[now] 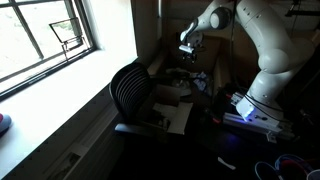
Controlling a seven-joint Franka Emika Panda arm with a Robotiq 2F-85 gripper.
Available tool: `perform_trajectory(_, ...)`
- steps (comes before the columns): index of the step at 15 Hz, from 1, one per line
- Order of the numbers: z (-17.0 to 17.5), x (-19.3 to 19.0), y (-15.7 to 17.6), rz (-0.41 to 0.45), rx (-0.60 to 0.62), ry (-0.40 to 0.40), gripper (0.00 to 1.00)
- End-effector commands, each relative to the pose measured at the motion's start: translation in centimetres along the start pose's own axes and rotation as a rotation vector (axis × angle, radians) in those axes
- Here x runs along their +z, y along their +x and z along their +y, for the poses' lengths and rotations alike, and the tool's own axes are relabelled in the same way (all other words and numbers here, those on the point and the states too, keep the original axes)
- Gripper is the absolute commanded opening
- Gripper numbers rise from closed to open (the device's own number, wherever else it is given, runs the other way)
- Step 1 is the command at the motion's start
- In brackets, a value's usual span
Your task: Take the belt from the couch, hang it on the chair, then put it back on the couch
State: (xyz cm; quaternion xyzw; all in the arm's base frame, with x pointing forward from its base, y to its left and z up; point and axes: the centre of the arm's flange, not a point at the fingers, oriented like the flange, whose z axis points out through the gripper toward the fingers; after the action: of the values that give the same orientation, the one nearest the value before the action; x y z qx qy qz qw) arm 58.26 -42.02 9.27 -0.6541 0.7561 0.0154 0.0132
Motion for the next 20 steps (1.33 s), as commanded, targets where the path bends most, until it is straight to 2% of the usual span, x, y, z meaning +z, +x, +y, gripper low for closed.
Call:
perform_trajectory(1, -2.6, 5.2, 5.9, 0.067, 0.191, -0.016, 1.00)
perform_trajectory(2, -2.1, 5.9, 6.5, 0.071, 0.237, -0.072, 1.00)
perform_trajectory(3, 0.8, 4.3, 4.1, 0.055, 0.165, -0.026, 1.00)
perform_trajectory(6, 0.8, 6.3, 5.0, 0.082, 0.221, -0.054, 1.00)
perform_trajectory(8, 0.8, 8.9, 5.4, 0.091, 0.251, -0.134, 1.00)
perform_trajectory(10, 2.0, 12.0, 6.7, 0.079, 0.318, -0.251, 1.00)
perform_trajectory(13, 4.2, 14.9, 7.5, -0.048, 0.375, -0.400, 1.00)
perform_trajectory(14, 5.9, 13.4, 5.2, 0.020, 0.338, -0.352, 1.00)
perform_trajectory(15, 6.6, 14.2, 5.5, -0.002, 0.347, -0.385, 1.00)
perform_trajectory(17, 7.0, 14.6, 6.0, -0.015, 0.355, -0.398, 1.00)
perform_trajectory(20, 7.6, 13.5, 3.2, 0.049, 0.305, -0.202, 1.00)
